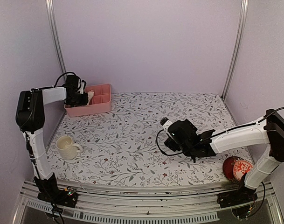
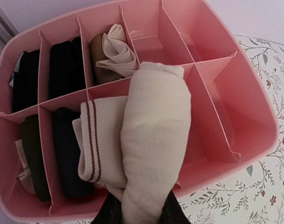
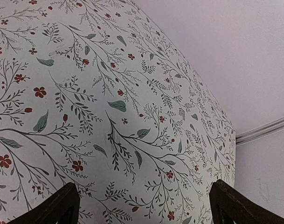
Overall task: Roll the underwear
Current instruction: Move the storage box to the center of the board.
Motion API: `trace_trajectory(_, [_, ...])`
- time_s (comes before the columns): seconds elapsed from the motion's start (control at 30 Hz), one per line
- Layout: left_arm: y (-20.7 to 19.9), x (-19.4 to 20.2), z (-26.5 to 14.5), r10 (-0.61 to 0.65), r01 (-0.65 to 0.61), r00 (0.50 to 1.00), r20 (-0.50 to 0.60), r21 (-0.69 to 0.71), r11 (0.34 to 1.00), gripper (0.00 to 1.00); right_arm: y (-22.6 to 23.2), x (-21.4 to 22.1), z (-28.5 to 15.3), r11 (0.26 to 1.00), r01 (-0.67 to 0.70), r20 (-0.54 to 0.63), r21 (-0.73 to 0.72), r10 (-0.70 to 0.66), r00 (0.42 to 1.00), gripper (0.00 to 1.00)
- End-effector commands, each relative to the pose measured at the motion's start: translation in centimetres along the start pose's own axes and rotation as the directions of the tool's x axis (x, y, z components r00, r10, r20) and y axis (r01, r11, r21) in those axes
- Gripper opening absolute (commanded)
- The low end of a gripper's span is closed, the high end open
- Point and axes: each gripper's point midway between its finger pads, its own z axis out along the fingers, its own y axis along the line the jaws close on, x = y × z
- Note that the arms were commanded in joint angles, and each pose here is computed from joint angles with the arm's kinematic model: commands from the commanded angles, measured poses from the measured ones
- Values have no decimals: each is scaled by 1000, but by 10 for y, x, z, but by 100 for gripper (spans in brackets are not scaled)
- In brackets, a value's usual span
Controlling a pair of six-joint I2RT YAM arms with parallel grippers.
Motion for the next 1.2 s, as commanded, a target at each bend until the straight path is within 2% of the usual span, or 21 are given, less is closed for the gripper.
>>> trace_trajectory(0.0, [6, 35, 28, 10, -17, 994, -105, -70, 997, 0, -3, -5, 0, 1000, -9, 1, 19, 9, 1000, 99])
trace_trajectory(0.13, [13, 22, 32, 9, -17, 997, -77, -110, 994, 0, 0, -3, 2, 1000, 3, -8, 20, -3, 1000, 99])
trace_trajectory(0.3, [-1, 33, 41, 43, -54, 991, -123, -82, 995, 0, 2, -1, 5, 999, 20, -18, 26, -20, 1000, 99])
trace_trajectory(0.47, [-31, 57, 47, 103, -103, 978, -180, 13, 995, 0, 4, -1, 5, 999, 33, -21, 30, -32, 999, 99])
trace_trajectory(0.67, [-78, 83, 48, 243, -210, 944, -221, 161, 964, 0, 2, -1, 3, 999, 32, -19, 36, -31, 999, 99])
trace_trajectory(0.83, [-120, 113, 43, 324, -233, 913, -249, 337, 912, 0, 1, -2, 2, 999, 32, -16, 34, -31, 999, 99])
trace_trajectory(0.97, [-152, 135, 29, 406, -273, 886, -223, 456, 847, 0, 2, -1, 2, 999, 34, -17, 30, -34, 999, 99])
trace_trajectory(1.17, [-183, 187, -5, 580, -390, 793, -186, 577, 717, 0, 3, -1, 1, 999, 35, -17, 26, -35, 999, 99])
